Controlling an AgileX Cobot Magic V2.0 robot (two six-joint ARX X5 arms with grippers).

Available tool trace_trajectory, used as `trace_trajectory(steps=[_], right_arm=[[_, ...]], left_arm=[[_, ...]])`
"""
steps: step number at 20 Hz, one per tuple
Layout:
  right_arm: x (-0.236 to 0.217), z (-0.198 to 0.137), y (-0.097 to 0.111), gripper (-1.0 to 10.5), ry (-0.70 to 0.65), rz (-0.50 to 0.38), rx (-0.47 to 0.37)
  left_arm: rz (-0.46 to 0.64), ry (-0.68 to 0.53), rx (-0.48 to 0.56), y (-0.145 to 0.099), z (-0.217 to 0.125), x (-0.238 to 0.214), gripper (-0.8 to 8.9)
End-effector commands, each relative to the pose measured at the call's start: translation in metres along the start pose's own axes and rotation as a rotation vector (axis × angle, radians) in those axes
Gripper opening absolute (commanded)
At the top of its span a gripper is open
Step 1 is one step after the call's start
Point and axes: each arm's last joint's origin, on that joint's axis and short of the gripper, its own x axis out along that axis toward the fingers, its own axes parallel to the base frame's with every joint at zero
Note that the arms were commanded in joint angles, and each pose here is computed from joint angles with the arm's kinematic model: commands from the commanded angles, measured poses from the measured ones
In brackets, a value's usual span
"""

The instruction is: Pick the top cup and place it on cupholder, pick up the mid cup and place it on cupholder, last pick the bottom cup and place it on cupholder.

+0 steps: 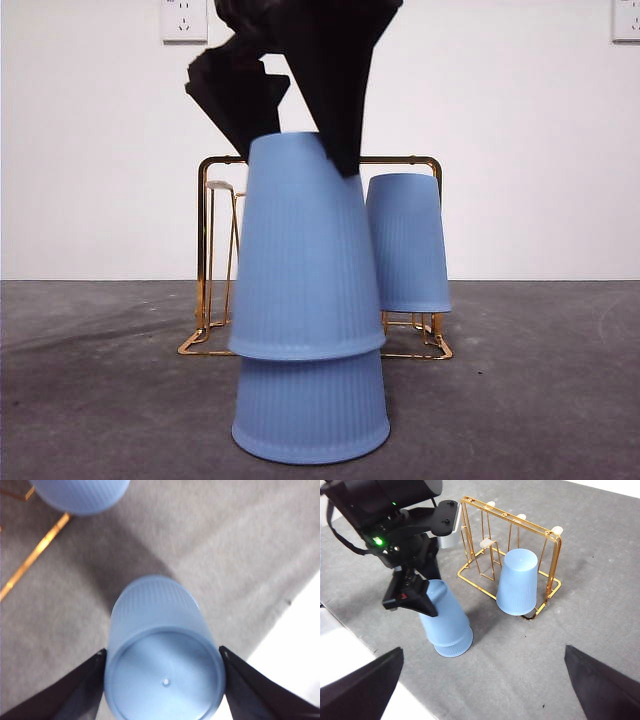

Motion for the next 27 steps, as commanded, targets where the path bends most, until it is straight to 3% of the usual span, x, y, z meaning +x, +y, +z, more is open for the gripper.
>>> trace_trajectory(steps=[1, 9, 17, 22, 27], right_arm=[[-0.002, 0.003, 0.001, 5.1, -0.02, 0.008, -0.015], [-0.002, 0.003, 0.001, 5.1, -0.025, 0.008, -0.016], [-0.002, 0.005, 0.001, 5.1, -0.037, 0.009, -0.017], [-0.002, 0.006, 0.001, 5.1, -0.049, 0.012, -0.019], [-0.002, 0.006, 0.001, 5.1, -0.054, 0.013, -0.018]], left_arm=[[-0.005, -0.006, 0.002, -0.005, 0.006, -0.007, 2.7], [-0.008, -0.026, 0.002, -0.01, 0.006, -0.04, 2.7], [-0.013, -0.208, -0.008, -0.014, -0.021, -0.104, 2.7], [0.177, -0.316, -0.077, -0.003, -0.05, -0.142, 2.7], [0.233, -0.37, -0.188, 0.026, -0.052, -0.151, 2.7]])
